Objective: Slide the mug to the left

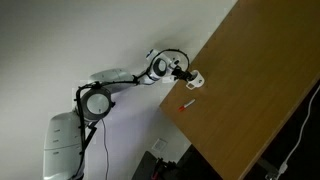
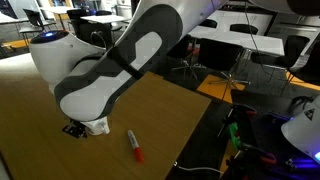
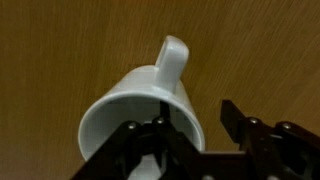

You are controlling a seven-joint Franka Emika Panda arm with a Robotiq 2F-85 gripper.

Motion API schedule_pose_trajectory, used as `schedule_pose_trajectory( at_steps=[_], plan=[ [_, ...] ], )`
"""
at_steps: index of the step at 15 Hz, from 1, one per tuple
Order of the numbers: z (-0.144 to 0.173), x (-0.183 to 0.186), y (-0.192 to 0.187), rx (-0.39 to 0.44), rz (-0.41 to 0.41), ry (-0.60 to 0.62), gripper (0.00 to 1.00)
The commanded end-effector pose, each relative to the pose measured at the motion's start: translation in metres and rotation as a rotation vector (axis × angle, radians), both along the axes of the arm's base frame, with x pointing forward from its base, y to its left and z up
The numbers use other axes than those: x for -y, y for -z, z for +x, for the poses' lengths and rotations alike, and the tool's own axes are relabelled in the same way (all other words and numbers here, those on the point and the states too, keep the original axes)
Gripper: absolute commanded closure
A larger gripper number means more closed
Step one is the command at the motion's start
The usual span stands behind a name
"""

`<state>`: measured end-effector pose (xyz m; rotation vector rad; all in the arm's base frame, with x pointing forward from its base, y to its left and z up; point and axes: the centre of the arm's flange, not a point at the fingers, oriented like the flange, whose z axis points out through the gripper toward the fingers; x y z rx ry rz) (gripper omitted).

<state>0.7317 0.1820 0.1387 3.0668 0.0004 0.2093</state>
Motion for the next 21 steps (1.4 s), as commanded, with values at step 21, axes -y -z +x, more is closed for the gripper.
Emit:
schedule_pose_trajectory(
  at_steps=[21],
  plan=[
    [-0.112, 0.029, -0.141, 0.041, 0.028, 0.015, 0.00]
  ],
)
